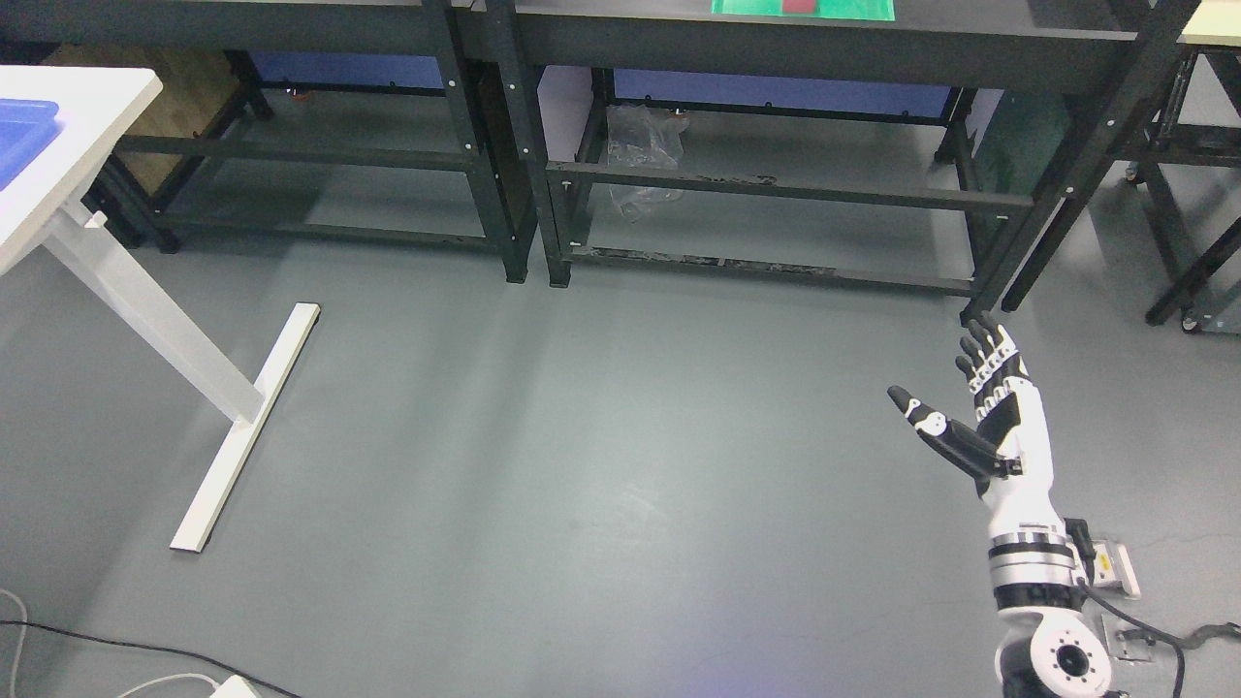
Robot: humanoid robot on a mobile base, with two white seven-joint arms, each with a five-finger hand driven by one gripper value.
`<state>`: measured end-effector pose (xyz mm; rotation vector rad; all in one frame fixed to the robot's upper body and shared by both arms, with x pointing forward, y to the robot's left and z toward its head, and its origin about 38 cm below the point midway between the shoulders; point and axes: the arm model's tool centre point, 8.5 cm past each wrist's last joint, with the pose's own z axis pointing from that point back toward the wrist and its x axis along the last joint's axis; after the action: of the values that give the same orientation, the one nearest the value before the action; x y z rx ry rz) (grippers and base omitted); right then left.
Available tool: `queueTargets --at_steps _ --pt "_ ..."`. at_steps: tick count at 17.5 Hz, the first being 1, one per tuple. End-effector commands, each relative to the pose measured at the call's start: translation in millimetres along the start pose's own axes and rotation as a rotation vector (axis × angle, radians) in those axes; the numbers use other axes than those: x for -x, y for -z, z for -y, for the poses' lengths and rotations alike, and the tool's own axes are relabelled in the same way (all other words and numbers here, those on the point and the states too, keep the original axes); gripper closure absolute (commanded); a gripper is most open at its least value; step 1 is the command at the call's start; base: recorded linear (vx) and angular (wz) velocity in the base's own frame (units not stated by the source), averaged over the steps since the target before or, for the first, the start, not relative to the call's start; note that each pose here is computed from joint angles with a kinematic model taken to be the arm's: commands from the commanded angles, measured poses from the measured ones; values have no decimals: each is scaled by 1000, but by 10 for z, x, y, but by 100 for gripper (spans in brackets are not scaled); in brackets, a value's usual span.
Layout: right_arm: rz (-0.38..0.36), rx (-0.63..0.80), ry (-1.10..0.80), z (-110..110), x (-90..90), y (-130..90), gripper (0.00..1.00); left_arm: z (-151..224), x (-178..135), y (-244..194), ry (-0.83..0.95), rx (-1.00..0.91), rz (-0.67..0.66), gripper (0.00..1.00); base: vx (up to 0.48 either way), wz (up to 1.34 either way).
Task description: Pick pink block from left shelf to tray
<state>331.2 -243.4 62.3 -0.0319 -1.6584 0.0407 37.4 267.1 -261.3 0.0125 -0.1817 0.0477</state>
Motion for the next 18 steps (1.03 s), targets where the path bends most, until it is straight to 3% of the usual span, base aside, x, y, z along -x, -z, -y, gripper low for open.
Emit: queueTargets --at_steps 1,15,18 --pt "0 6 -18 88 -5 0 0 -116 51 -16 4 -18 -8 0 0 0" --pt "-5 0 -10 57 9 -6 0 -116 51 -16 4 -18 -8 0 -2 0" --pt "26 11 -11 88 -22 -12 0 -116 51 -16 4 -18 -8 0 0 0"
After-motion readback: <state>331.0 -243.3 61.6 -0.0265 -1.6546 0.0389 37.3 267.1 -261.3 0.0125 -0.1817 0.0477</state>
